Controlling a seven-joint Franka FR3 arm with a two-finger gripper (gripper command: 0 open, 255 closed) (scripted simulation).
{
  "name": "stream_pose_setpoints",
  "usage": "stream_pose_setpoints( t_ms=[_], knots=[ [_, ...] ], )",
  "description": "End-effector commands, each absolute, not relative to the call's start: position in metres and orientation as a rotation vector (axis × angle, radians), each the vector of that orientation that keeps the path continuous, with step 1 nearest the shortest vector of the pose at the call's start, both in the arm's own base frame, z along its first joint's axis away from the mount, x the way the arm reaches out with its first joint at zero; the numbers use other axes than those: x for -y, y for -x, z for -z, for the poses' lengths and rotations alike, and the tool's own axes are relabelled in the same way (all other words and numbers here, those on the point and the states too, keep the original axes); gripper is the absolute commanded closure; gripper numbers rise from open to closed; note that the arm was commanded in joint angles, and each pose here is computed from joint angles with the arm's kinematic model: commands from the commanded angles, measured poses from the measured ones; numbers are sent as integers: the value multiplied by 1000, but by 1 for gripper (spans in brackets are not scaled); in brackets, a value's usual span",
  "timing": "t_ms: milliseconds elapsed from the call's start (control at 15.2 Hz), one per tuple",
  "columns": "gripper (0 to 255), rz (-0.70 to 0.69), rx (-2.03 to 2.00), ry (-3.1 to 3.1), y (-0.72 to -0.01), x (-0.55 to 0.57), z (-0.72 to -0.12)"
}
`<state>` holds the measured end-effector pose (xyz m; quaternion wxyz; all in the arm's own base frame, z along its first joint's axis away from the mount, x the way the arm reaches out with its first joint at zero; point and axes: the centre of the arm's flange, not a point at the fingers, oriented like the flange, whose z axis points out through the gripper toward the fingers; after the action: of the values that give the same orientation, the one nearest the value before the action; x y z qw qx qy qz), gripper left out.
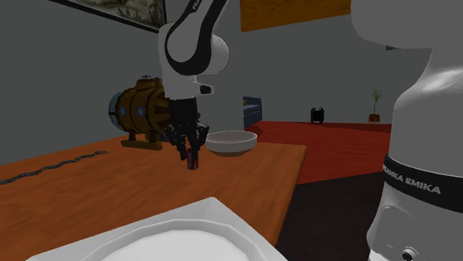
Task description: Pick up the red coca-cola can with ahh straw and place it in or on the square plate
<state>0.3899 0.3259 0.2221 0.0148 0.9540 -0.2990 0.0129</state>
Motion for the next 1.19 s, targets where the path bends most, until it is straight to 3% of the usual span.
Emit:
stream_pose_setpoints(
  t_ms=[0, 396, 1122],
  knots=[
    [255, -39, 931, -2968, -390, -325, -222],
    [255, -39, 931, -2968, -390, -325, -222],
    [255, -39, 931, -2968, -390, -325, -280]
  ],
)
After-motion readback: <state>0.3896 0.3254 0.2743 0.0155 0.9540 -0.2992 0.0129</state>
